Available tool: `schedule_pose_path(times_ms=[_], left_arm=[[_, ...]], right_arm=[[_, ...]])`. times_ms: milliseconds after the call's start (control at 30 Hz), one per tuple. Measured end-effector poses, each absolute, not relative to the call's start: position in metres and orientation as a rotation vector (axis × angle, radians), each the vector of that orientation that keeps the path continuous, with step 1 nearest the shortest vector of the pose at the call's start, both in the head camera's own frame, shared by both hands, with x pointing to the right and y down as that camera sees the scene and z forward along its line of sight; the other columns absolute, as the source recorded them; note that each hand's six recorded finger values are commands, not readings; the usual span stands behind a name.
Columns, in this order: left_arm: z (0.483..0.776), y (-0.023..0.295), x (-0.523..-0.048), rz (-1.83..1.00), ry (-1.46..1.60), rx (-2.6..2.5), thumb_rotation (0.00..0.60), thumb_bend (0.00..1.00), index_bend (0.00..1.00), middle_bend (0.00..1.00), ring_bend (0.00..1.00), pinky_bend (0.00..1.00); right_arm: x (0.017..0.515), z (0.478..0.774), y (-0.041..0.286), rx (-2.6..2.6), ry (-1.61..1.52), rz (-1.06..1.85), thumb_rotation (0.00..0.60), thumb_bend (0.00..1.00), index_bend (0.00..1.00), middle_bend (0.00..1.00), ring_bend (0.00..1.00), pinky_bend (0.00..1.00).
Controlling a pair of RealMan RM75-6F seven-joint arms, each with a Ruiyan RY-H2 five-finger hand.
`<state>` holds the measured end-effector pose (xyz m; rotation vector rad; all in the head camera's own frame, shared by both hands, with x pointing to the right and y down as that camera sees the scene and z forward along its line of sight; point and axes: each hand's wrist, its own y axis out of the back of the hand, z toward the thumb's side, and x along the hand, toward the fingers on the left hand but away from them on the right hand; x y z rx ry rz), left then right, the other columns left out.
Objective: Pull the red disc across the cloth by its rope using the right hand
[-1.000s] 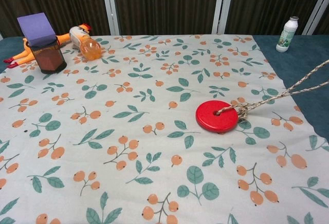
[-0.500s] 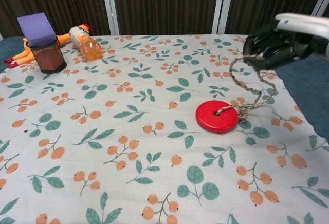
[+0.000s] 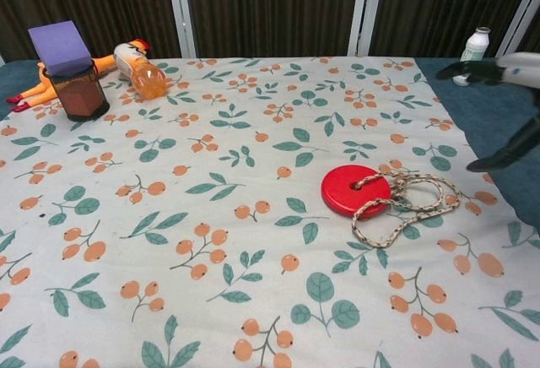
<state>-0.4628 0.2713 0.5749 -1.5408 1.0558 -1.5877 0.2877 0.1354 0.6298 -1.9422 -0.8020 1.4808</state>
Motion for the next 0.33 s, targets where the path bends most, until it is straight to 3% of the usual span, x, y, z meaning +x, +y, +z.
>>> schedule_pose_path(times_ms=[333], left_arm=[[0.574,0.274,-0.466,-1.626,1.056,-1.548,0.6,0.48,0.02,0.09,0.03,0.09]], right_arm=[[0.402,0.579,0.201,-1.571,-0.877,1.519,0.6,0.0,0.0,0.0,0.0,0.0]])
